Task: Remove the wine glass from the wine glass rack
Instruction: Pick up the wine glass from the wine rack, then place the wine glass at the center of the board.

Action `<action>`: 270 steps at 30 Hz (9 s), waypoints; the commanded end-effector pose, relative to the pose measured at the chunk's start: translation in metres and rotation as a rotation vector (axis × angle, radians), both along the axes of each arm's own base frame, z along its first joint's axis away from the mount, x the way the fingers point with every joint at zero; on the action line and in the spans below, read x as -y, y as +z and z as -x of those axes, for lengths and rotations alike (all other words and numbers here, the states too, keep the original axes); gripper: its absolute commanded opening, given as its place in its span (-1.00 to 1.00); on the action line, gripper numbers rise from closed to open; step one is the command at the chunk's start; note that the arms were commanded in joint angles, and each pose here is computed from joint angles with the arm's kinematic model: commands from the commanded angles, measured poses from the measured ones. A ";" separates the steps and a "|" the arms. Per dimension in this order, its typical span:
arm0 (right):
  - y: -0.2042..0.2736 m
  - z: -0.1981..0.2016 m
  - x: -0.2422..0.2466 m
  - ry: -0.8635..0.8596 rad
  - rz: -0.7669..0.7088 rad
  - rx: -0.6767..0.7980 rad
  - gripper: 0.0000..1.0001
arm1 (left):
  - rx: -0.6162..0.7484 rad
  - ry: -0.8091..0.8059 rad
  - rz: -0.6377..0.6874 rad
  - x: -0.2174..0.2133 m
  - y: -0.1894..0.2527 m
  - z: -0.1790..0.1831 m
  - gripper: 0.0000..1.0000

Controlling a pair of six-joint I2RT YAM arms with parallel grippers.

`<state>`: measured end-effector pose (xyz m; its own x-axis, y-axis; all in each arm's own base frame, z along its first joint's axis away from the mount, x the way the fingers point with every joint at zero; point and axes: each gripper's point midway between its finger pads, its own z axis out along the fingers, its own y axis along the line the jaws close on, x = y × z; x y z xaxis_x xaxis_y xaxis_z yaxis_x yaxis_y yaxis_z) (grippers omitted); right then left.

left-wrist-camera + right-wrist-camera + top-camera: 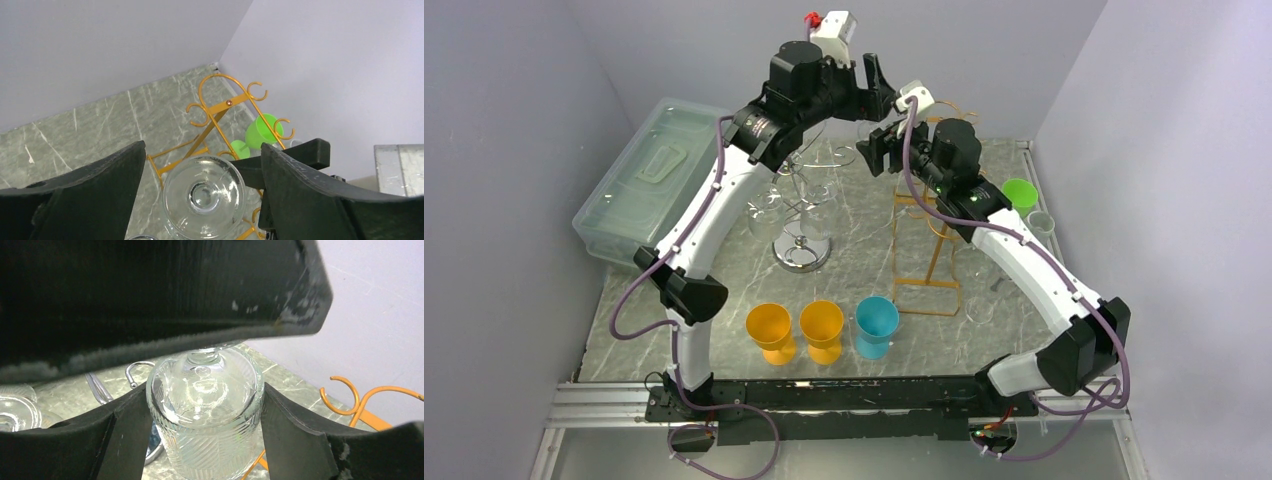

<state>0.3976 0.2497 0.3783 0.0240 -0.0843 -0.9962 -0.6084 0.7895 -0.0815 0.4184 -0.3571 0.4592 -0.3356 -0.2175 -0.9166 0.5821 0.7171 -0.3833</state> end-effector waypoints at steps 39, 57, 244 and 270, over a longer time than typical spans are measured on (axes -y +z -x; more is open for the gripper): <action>0.169 0.056 -0.011 0.123 -0.713 -0.214 -0.65 | 0.657 0.024 0.072 -0.122 0.100 0.145 0.86; 0.193 0.092 -0.076 0.370 -0.959 -0.392 -0.67 | 0.833 0.165 -0.061 -0.174 0.049 0.173 0.64; 0.021 0.127 -0.056 0.059 -0.112 -0.452 0.99 | -1.082 0.690 -0.490 -0.344 -0.313 0.186 -1.00; 0.007 0.126 -0.062 0.064 -0.084 -0.487 0.99 | -1.099 0.764 -0.499 -0.353 -0.347 0.169 -0.78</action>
<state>0.2730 0.3087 0.3829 -0.4518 -0.0103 -0.8921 -0.5949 0.7486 0.2926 0.2466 -0.0063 0.1121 -0.8831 -0.3697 -0.2890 -0.3898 0.9208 0.0133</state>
